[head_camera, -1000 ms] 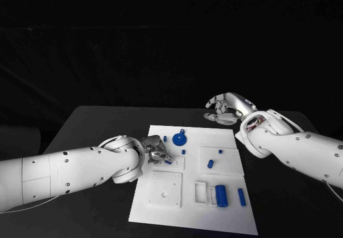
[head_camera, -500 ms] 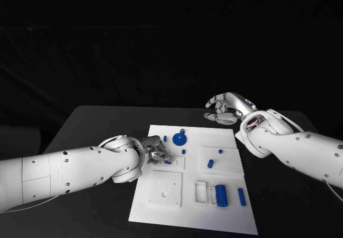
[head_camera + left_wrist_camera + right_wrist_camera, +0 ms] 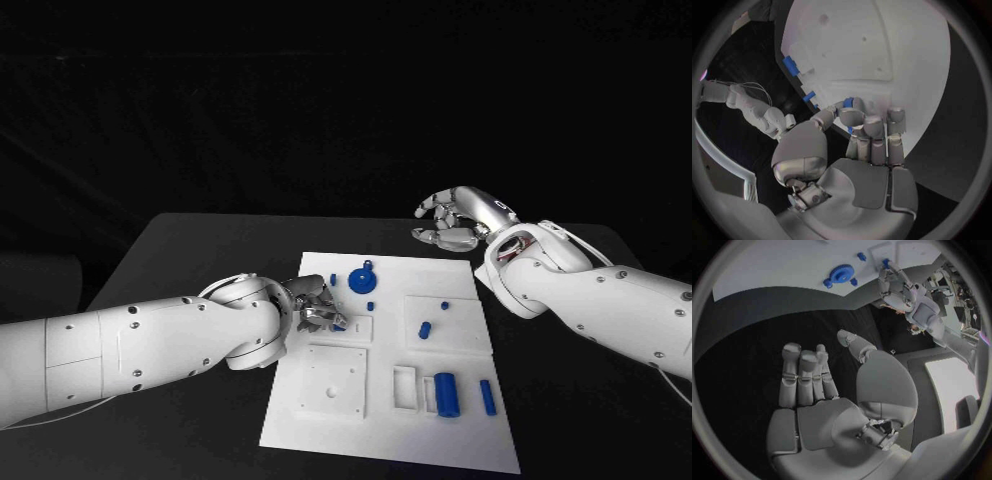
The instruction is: Assemble the parts on the task board
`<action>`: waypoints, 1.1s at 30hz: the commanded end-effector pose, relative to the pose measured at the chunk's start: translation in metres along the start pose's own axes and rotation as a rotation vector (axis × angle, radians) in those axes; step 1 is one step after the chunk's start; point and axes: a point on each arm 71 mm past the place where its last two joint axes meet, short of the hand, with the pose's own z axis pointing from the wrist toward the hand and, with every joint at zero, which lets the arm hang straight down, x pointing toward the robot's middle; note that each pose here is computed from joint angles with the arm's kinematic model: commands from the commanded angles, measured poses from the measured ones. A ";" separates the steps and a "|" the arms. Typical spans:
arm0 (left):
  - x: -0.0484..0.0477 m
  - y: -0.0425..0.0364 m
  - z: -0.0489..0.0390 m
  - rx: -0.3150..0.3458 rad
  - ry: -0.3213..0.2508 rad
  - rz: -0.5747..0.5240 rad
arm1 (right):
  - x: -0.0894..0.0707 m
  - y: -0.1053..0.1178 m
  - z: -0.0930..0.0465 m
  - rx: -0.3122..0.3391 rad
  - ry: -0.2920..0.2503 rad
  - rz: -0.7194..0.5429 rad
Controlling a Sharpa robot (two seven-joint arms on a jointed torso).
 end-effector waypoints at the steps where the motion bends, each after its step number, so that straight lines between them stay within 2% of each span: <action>1: 0.0041 -0.0008 0.0001 0.001 0.025 0.013 | 0.001 0.001 0.000 -0.006 0.013 -0.006; 33: 0.0040 -0.0006 0.0021 -0.002 0.034 0.003 | 0.001 0.002 0.001 -0.009 0.015 -0.008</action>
